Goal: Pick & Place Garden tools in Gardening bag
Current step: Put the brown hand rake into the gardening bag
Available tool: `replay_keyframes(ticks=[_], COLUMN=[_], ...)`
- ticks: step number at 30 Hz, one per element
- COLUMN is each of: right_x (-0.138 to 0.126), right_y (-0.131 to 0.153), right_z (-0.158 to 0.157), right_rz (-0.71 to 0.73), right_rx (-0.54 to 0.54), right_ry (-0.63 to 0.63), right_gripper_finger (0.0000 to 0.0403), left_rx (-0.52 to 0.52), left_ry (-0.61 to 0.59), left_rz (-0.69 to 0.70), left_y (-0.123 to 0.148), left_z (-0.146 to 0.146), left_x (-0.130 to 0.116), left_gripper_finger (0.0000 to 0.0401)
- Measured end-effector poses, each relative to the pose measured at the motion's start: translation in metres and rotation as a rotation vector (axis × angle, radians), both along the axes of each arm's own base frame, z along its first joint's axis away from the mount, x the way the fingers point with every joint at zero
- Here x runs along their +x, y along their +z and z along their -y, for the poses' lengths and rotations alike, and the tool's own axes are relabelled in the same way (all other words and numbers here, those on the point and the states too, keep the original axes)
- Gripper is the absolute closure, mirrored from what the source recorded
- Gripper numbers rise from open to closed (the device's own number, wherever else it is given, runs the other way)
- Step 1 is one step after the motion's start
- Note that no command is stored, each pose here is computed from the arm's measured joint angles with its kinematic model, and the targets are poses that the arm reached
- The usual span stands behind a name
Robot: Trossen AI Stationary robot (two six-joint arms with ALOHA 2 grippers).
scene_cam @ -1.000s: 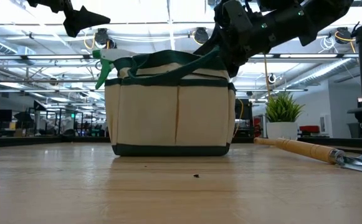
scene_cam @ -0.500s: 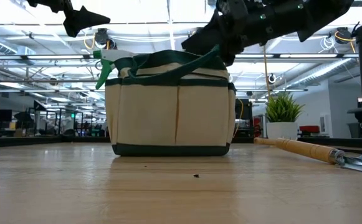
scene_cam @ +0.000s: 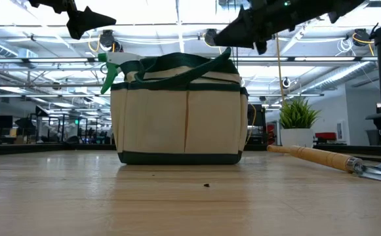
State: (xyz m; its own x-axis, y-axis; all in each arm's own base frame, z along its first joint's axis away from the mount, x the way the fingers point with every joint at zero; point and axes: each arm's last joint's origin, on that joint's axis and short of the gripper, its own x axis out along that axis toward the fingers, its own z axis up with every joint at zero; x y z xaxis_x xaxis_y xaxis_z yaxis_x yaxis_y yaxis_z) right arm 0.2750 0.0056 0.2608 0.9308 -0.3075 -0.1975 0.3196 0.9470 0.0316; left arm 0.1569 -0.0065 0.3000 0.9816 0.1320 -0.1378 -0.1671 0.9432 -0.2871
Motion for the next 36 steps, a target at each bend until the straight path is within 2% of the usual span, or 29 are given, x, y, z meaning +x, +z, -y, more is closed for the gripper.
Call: replay_keyframes(ticks=[5,11,25,29,36], right_x=[-0.013,-0.021,-0.028,-0.030,-0.039], right_y=[0.007,0.017,0.025,0.018,-0.003], right_z=[0.007,0.008,0.008,0.012,0.028], right_rz=[-0.050,-0.057,-0.028,-0.106,-0.350], right_rx=[-0.050,-0.168,-0.166,-0.165,-0.154], right_ry=[-0.012,0.009,0.007,-0.001,-0.048], right_gripper_finger=[0.0398,0.0384,0.0399,0.0388,0.0353], left_rx=[-0.010,-0.021,-0.031,-0.031,-0.024], left_ry=[0.001,0.002,0.002,0.002,0.001], left_rz=[0.002,0.003,0.007,0.008,0.007], left_y=[0.000,0.000,0.000,0.000,0.000], left_z=[0.000,0.000,0.000,0.000,0.000], left_x=[0.000,0.000,0.000,0.000,0.000], left_gripper_finger=[0.0052,0.0052,0.0052,0.0052,0.0052])
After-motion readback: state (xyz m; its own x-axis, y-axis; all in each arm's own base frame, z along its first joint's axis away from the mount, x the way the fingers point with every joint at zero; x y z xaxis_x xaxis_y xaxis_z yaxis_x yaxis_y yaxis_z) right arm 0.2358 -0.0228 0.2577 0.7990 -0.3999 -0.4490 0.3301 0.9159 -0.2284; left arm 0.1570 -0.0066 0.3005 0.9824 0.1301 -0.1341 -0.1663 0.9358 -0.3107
